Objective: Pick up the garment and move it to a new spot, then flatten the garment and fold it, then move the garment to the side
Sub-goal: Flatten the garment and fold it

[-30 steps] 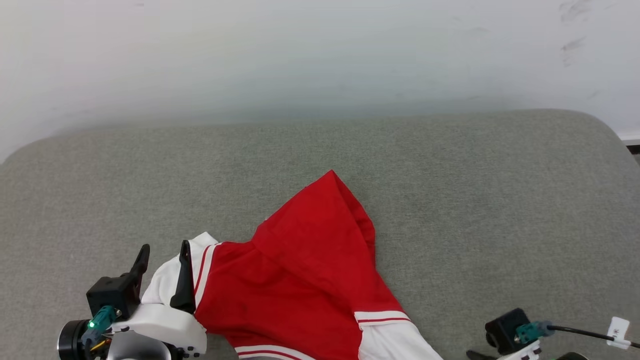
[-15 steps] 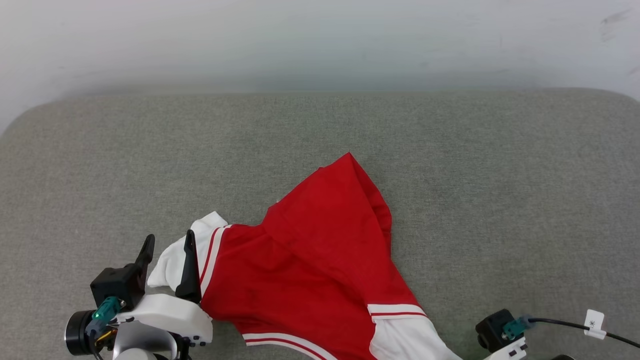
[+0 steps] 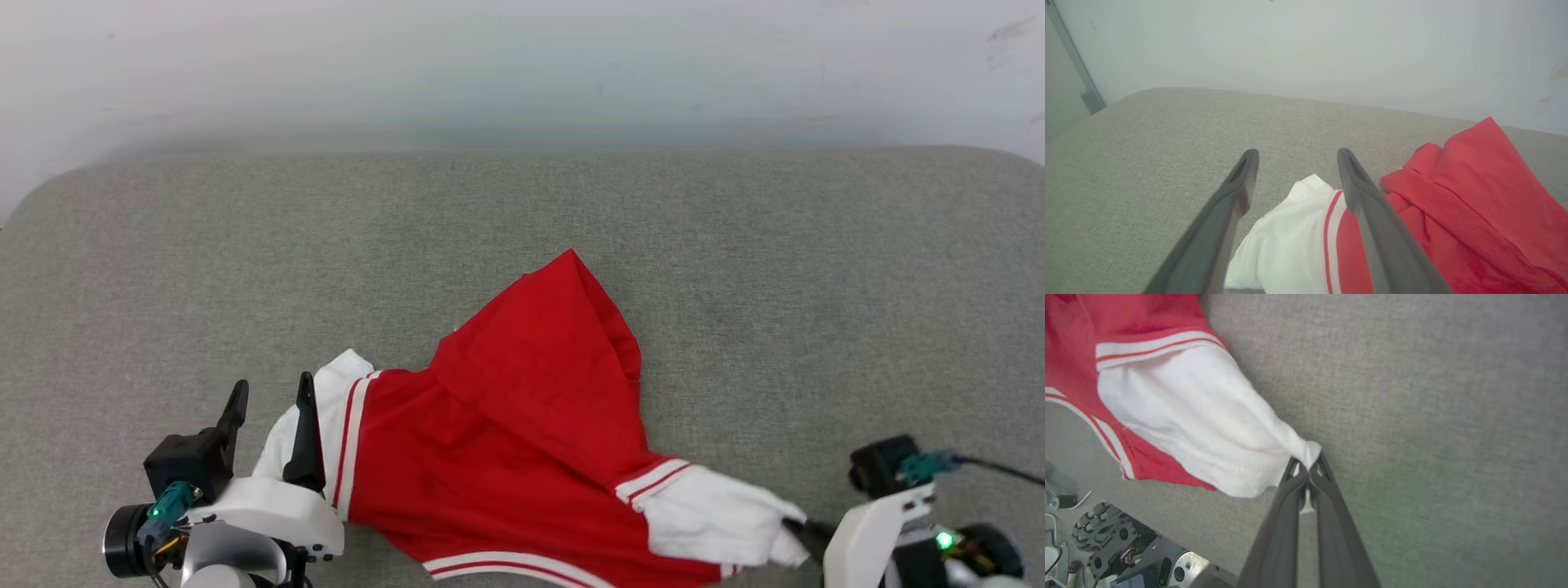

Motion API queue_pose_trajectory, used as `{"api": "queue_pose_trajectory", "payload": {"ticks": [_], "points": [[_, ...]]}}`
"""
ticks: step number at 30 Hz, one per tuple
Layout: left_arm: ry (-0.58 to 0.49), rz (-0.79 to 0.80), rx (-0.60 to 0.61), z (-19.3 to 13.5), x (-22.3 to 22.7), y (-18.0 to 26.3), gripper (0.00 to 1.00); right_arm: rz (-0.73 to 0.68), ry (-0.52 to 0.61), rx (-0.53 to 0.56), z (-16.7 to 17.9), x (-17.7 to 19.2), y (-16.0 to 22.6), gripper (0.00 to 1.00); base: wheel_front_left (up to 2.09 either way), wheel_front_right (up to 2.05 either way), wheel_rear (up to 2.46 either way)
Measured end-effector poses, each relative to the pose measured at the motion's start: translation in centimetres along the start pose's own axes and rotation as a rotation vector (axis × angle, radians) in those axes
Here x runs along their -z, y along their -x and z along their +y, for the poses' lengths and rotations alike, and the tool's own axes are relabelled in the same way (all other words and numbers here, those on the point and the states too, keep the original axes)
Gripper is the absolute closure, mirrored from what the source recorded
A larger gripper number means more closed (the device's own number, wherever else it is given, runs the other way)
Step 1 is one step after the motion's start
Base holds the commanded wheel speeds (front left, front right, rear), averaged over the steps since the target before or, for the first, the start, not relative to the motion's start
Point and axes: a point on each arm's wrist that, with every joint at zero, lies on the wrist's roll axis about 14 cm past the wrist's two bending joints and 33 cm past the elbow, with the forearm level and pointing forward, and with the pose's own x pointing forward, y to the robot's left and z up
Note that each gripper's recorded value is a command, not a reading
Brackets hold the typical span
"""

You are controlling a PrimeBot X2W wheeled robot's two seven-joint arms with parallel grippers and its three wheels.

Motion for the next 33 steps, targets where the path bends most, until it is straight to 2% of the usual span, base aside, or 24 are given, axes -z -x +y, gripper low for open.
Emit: {"api": "queue_pose_trajectory", "payload": {"ticks": [8, 12, 16, 17, 18, 19, 23, 29, 33], "points": [[-0.001, 0.018, 0.012, -0.5, 0.6, -0.4, 0.00, -0.123, -0.050, 0.155, -5.9, -5.6, 1.6, 1.00, 0.00, 0.00, 0.00], [-0.002, 0.027, 0.014, -0.6, 0.9, -0.9, 0.00, -0.102, -0.134, 0.231, -9.4, -5.8, 1.7, 1.00, 0.00, 0.00, 0.00], [-0.005, 0.047, 0.011, -0.4, 1.6, -1.4, 0.00, -0.057, -0.225, 0.278, -11.6, -4.4, 0.9, 1.00, 0.00, 0.00, 0.00], [-0.006, 0.052, 0.009, -0.3, 1.8, -1.5, 0.00, -0.055, -0.238, 0.280, -11.7, -4.3, 0.5, 0.89, 0.00, 0.00, 0.00], [-0.007, 0.053, 0.007, -0.2, 1.9, -1.6, 0.00, -0.061, -0.251, 0.279, -11.8, -4.3, 0.2, 0.51, 0.00, 0.00, 0.00], [-0.008, 0.058, 0.005, -0.1, 2.1, -1.7, 0.00, -0.075, -0.268, 0.271, -11.6, -4.5, -0.2, 0.00, 0.00, 0.00, 0.00], [-0.015, 0.072, -0.002, 0.2, 2.6, -1.6, 0.00, -0.137, -0.280, 0.259, -11.0, -5.3, -0.7, 0.00, 0.00, 0.00, 0.00], [-0.035, 0.044, 0.002, 0.6, 1.5, -1.4, 0.00, -0.305, -0.215, 0.296, -10.5, -6.9, 1.3, 0.00, 0.00, 0.00, 0.00], [-0.040, 0.029, 0.005, 0.6, 0.7, -0.8, 0.00, -0.449, -0.124, 0.335, -9.9, -8.6, 3.7, 0.00, 0.00, 0.00, 0.00]]}}
